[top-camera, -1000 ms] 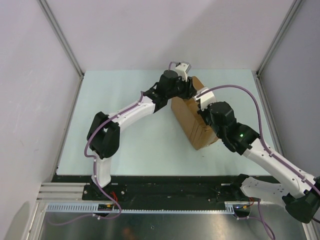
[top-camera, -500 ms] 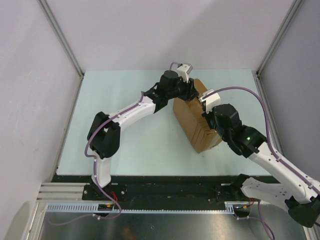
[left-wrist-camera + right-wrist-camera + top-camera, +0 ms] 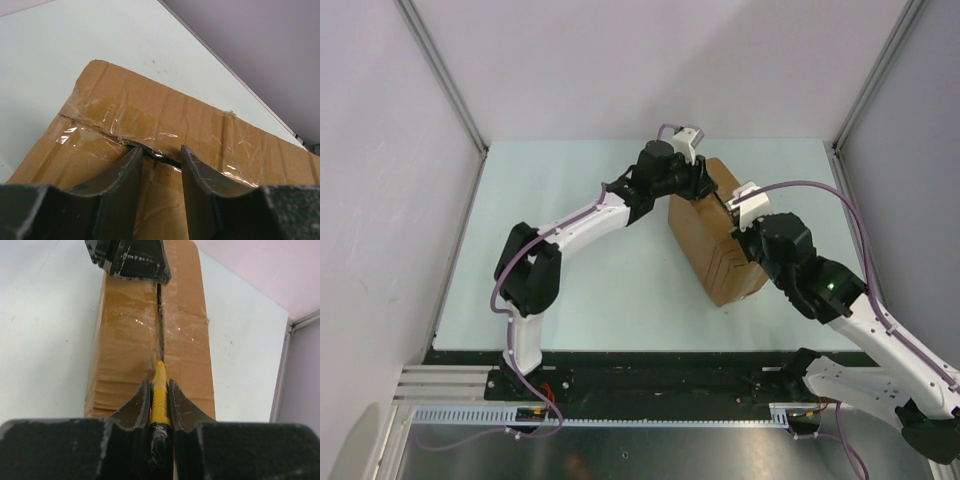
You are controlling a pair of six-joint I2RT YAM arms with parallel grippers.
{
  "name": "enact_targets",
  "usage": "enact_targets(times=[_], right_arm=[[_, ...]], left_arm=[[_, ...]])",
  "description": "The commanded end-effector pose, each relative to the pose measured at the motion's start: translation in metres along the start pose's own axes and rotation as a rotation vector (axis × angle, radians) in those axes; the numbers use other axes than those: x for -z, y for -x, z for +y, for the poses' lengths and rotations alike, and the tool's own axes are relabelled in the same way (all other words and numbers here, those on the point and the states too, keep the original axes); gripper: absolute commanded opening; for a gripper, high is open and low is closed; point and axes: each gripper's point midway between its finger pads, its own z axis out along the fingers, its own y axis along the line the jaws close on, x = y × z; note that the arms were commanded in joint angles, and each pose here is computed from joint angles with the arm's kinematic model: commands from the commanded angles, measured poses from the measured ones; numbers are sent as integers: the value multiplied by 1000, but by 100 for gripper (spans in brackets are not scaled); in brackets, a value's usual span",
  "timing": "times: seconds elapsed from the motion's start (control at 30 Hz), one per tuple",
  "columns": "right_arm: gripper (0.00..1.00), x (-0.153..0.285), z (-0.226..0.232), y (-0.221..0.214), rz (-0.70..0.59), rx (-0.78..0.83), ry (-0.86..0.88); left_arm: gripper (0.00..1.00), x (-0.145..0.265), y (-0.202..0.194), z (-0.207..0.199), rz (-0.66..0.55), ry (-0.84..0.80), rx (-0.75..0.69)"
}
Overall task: Unpack the express box
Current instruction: Cut the express box at the center of the board.
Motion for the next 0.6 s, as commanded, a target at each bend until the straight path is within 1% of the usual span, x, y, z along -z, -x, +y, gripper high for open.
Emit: enact_targets(times=[0.0,0.03,0.1,0.27,0.47,0.57], right_arm=[[0,-6,-5,35,-116,9,-26],[0,-9,-5,39,-128,19,-29],[0,-18,-2,36,-112,41,-27],[0,-24,4,55,-181,70,-6],[0,-39,6,47,-135,162,-17],[0,-43,8,43,-122,175,-4]], left_arm=[[43,14,-140,90,391,271,91],[43,15,-139,90,392,267,94],[43,15,-139,88,391,263,95],[43,14,-136,86,385,255,95],[43,14,-135,85,384,256,89],[43,15,-134,84,381,254,85]])
